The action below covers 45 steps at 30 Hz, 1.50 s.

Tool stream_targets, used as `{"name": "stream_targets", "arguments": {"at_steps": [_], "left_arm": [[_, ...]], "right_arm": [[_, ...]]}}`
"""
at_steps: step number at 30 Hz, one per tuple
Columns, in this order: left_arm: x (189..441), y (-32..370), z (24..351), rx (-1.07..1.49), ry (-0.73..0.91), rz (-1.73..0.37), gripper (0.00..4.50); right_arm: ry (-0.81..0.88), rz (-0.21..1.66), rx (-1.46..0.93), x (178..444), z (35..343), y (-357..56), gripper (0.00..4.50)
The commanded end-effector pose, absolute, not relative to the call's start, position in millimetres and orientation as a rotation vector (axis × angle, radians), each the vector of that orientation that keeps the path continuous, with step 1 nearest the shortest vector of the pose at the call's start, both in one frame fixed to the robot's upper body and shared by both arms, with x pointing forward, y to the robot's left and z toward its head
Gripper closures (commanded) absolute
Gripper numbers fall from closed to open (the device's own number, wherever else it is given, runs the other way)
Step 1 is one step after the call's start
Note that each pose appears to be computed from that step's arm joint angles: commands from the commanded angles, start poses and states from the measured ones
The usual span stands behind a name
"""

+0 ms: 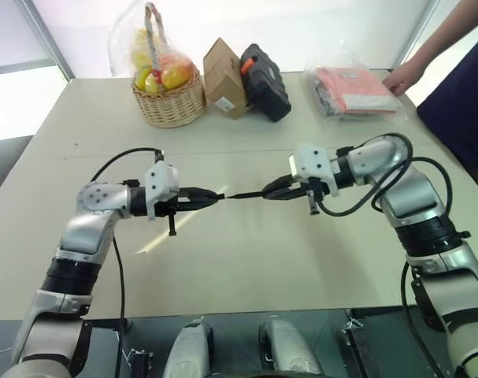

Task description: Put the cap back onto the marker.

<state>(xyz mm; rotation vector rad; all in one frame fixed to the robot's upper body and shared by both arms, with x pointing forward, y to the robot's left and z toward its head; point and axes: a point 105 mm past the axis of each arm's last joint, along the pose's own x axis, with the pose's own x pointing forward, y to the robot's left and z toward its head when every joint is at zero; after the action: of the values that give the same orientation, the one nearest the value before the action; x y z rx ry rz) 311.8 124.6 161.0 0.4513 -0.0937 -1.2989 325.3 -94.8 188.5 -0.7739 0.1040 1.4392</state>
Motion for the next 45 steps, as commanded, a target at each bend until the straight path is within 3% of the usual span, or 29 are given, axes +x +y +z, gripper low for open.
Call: {"name": "stream_targets", "arguments": {"at_steps": [1,33,45], "left_arm": [[308.5,122.8,165.8,0.472,-0.117,-1.31,4.5],[308.1,105.1,169.9,0.493,-0.176,-1.374,4.5],[293.9,101.4,180.4,0.535,-0.221,-1.43,4.5]], "right_arm": [[0.055,1.432,-0.798,323.2,201.8,-94.6,4.47],[0.021,1.518,-0.781,303.6,199.1,-70.0,4.47],[0.061,1.483,-0.821,319.0,189.0,-79.5,4.47]]}}
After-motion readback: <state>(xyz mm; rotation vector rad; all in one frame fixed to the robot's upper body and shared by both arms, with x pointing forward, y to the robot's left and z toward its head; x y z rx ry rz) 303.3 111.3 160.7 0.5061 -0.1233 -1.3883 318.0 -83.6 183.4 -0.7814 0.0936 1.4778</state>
